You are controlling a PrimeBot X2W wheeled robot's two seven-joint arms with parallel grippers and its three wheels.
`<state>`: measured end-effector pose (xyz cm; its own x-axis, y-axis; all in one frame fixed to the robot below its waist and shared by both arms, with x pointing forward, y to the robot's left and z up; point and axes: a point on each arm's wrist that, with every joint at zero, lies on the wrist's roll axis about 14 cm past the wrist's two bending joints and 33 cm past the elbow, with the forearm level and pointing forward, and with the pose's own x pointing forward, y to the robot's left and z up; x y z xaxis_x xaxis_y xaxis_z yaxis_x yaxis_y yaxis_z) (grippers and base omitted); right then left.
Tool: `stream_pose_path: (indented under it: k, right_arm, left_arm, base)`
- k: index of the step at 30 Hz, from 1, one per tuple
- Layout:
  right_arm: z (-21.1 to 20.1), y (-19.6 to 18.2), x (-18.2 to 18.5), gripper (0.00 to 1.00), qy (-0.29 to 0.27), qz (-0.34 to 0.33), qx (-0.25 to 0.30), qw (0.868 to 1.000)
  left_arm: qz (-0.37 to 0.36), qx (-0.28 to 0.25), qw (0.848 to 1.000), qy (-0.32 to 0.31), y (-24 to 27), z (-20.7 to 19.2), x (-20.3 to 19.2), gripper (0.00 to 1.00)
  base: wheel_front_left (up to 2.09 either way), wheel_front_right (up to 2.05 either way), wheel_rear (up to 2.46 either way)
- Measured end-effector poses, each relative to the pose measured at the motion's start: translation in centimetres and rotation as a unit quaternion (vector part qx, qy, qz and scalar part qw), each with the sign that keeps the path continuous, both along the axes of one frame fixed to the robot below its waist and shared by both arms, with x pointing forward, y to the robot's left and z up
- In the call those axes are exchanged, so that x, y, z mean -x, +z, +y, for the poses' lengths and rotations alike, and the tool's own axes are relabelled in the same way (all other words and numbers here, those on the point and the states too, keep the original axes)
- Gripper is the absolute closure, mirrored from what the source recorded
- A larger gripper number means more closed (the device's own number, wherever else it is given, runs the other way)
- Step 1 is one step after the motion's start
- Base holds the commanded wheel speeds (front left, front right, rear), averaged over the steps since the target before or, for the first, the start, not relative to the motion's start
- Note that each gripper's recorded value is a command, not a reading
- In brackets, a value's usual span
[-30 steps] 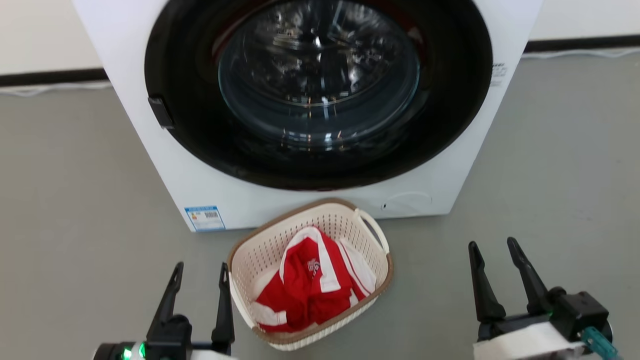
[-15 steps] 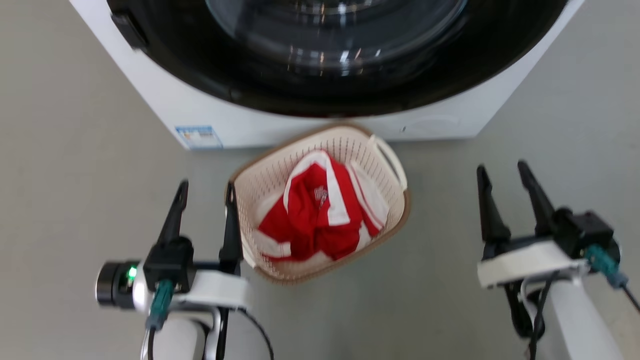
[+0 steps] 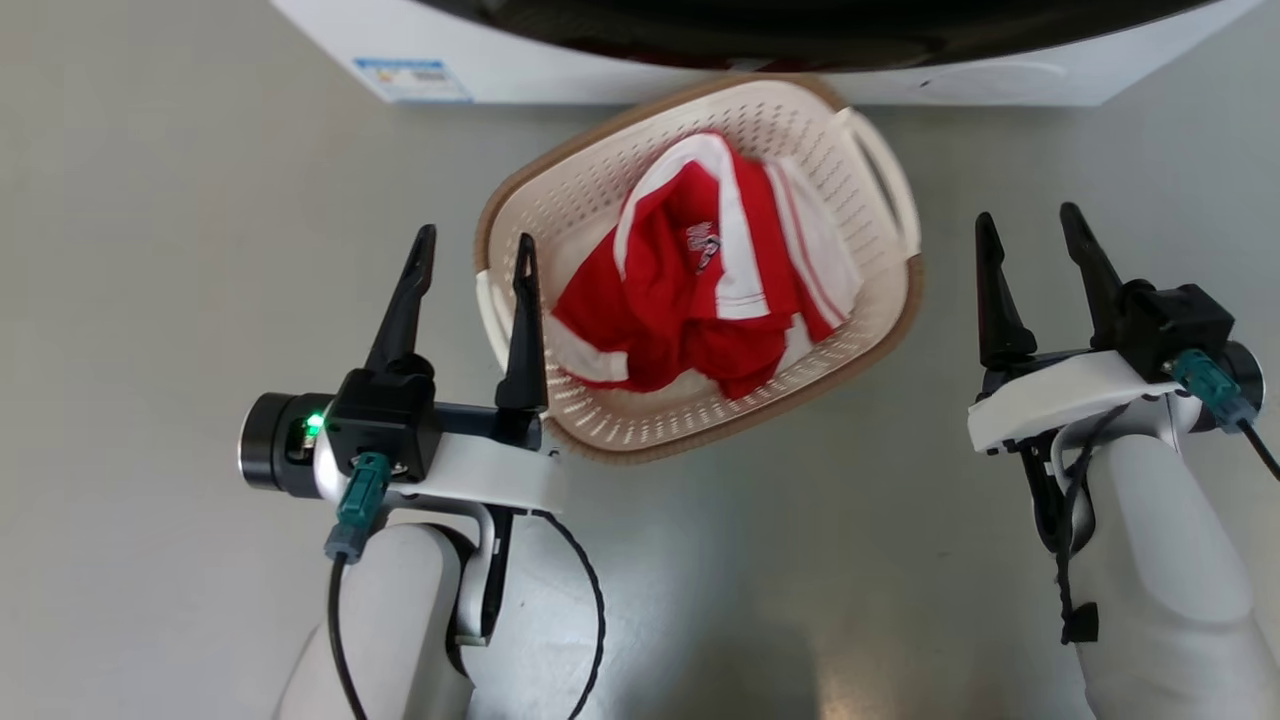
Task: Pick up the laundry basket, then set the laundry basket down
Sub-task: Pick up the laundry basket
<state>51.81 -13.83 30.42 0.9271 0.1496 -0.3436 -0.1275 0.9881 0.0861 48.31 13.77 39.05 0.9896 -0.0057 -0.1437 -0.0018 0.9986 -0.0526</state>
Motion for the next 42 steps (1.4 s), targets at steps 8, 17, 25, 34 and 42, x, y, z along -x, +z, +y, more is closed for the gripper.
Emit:
stream_pose_path:
  k: [8,17,25,34,42]
  right_arm:
    - [1.9,-5.8,-0.3,0.00,0.017,0.073,0.002,0.997]
    - [3.1,-10.0,-1.3,0.00,0.032,0.119,0.014,0.992]
    - [4.2,-12.6,-1.8,0.03,0.048,0.146,0.025,0.988]
    - [4.4,-14.6,-1.9,0.16,0.055,0.168,0.042,0.983]
    - [4.1,-15.3,-2.2,0.64,0.060,0.172,0.059,0.981]
  left_arm:
    - [0.022,0.004,1.000,0.012,-1.9,0.4,-0.2,0.00]
    - [0.037,0.008,0.999,0.009,-3.3,0.1,-0.2,0.00]
    - [0.043,0.005,0.999,0.008,-4.0,0.0,-0.3,0.00]
    - [0.046,0.001,0.999,0.011,-4.3,0.2,-0.1,0.00]
    - [0.051,0.006,0.999,0.017,-4.6,0.4,0.0,0.00]
  base:
    - [0.00,0.00,0.00]
    - [0.00,0.00,0.00]
    - [0.00,0.00,0.00]
    - [0.00,0.00,0.00]
    - [0.00,0.00,0.00]
